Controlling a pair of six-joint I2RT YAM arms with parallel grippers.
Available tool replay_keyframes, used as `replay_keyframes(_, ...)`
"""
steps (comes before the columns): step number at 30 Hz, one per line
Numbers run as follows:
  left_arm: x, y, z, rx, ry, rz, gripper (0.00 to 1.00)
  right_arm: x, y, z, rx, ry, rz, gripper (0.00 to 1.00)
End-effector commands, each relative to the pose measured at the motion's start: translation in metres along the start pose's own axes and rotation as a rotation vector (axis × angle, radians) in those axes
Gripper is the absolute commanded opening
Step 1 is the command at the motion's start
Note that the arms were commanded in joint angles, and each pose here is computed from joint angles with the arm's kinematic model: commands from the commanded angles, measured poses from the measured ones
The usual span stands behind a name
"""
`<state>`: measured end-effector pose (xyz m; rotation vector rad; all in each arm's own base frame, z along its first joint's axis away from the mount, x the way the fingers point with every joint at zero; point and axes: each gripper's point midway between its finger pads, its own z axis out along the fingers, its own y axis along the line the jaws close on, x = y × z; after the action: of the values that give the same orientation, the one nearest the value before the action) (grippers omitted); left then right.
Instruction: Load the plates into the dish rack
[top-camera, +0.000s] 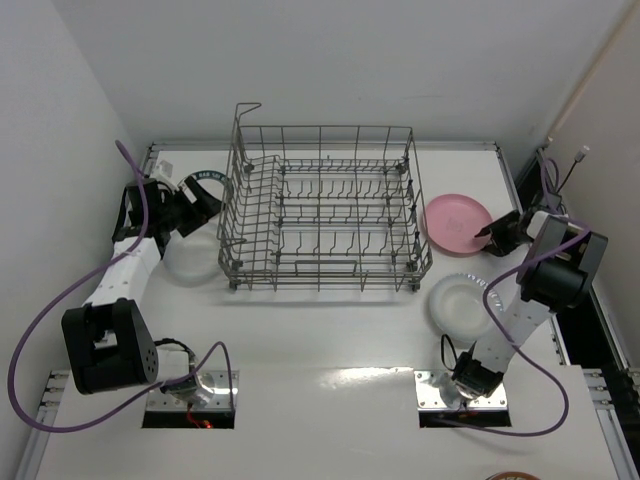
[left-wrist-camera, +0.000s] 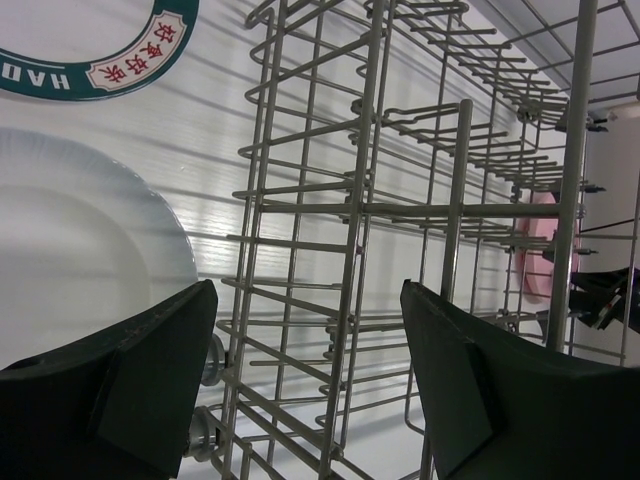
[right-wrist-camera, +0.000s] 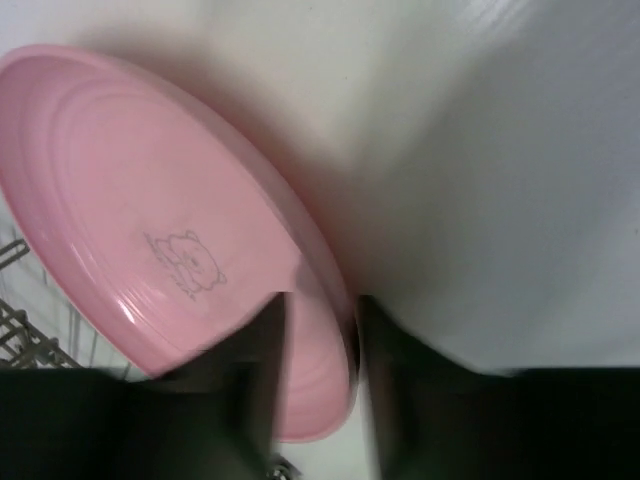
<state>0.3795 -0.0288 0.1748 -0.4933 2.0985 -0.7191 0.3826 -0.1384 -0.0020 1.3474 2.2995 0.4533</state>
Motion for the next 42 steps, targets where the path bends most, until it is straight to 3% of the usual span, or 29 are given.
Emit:
replay_keyframes(1, 0.001, -0.024, -0.001, 0.114, 0.017, 0.001, 0.72, -0.01, 0.017, 0.001, -0.045, -0.003, -0.001, 0.22)
replay_keyframes(3, 0.002, -0.024, 0.001, 0.123, 0.022, 0.001, 0.72, -0.009, 0.018, 0.001, -0.053, 0.003, -0.001, 0.01)
replay_keyframes(4, 0.002, -0.024, 0.001, 0.123, 0.022, 0.001, 0.72, -0.004, 0.016, -0.001, -0.046, 0.012, 0.003, 0.0)
replay_keyframes(8, 0.003, -0.026, 0.0, 0.131, 0.029, -0.008, 0.72, -0.007, 0.019, -0.029, -0.023, -0.081, -0.011, 0.0)
replay_keyframes(12, 0.004, -0.027, 0.001, 0.143, 0.028, -0.012, 0.72, -0.025, 0.041, -0.105, 0.037, -0.372, -0.022, 0.0)
replay_keyframes(17, 0.004, -0.028, 0.0, 0.151, 0.033, -0.012, 0.72, -0.038, 0.093, -0.225, -0.045, -0.713, -0.06, 0.0)
replay_keyframes(23, 0.004, -0.028, 0.0, 0.151, 0.033, -0.012, 0.72, -0.037, 0.157, -0.307, -0.103, -0.881, -0.178, 0.0)
replay_keyframes(28, 0.004, -0.025, 0.001, 0.13, 0.029, -0.017, 0.72, -0.013, 0.185, -0.289, 0.013, -0.841, -0.345, 0.0)
replay_keyframes(35, 0.003, -0.023, 0.001, 0.122, 0.023, -0.008, 0.72, 0.032, 0.222, -0.273, 0.081, -0.894, -0.539, 0.0)
replay_keyframes(42, 0.004, -0.02, 0.002, 0.111, 0.024, -0.004, 0.72, 0.074, 0.257, -0.245, 0.298, -0.943, -0.718, 0.0)
